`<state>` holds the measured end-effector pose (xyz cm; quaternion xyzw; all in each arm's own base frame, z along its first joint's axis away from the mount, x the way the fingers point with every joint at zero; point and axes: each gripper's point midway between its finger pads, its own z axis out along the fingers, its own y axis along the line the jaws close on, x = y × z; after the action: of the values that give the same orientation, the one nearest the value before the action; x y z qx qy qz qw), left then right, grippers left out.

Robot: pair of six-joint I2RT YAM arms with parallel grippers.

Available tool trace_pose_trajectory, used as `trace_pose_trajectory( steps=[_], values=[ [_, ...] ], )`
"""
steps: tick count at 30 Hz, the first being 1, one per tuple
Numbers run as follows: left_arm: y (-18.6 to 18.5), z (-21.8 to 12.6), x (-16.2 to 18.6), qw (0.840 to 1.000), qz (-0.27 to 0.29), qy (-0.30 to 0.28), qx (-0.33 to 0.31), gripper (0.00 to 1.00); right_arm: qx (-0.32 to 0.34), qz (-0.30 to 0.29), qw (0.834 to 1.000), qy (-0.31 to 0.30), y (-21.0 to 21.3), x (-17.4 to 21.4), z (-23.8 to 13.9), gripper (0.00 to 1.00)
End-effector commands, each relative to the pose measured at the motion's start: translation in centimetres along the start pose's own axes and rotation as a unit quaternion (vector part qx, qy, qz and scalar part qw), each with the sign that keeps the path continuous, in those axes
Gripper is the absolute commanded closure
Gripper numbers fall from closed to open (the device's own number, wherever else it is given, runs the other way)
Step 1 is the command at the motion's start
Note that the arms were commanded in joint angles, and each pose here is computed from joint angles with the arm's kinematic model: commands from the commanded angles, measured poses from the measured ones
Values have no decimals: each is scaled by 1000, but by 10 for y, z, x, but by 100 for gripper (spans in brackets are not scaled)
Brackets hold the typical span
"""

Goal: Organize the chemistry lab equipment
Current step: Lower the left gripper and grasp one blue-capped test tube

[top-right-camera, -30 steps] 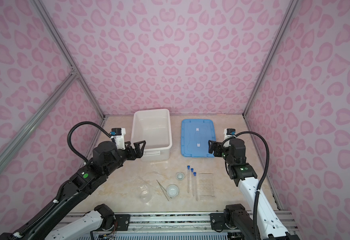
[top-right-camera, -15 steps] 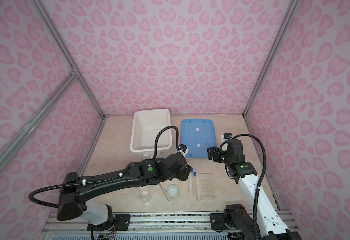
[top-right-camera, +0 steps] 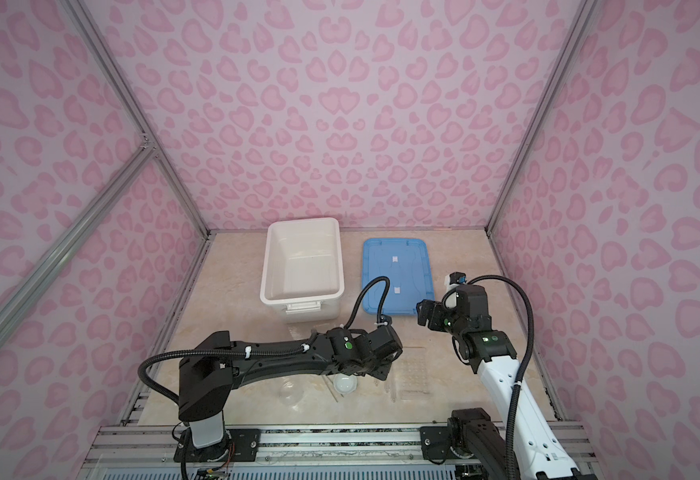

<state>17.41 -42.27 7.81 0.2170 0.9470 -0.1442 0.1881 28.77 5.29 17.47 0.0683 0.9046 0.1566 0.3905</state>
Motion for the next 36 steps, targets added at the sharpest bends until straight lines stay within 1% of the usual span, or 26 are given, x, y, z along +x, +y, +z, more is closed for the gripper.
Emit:
trace_pose_trajectory(
  steps=[1,4,5,10,14,23,36],
  values=[
    [5,14,7,1000,-9,17,-22,58,-11,6,1000,-1,3,1,2,7],
    [8,24,11,999,-6,25,-35,63,-17,9,1000,4,5,2,3,7],
    [10,26,13,999,-7,29,-40,66,-17,9,1000,4,5,2,2,7],
    [17,24,12,998,-14,18,-52,70,-11,8,1000,2,2,5,2,7],
    [20,32,18,998,-15,30,-58,71,-12,9,1000,5,1,7,3,7],
    [27,44,25,996,-22,43,-68,75,-10,10,1000,1,-1,6,0,7],
    [28,53,30,996,-28,60,-66,76,-6,13,1000,-3,-4,7,-1,7]
  ],
)
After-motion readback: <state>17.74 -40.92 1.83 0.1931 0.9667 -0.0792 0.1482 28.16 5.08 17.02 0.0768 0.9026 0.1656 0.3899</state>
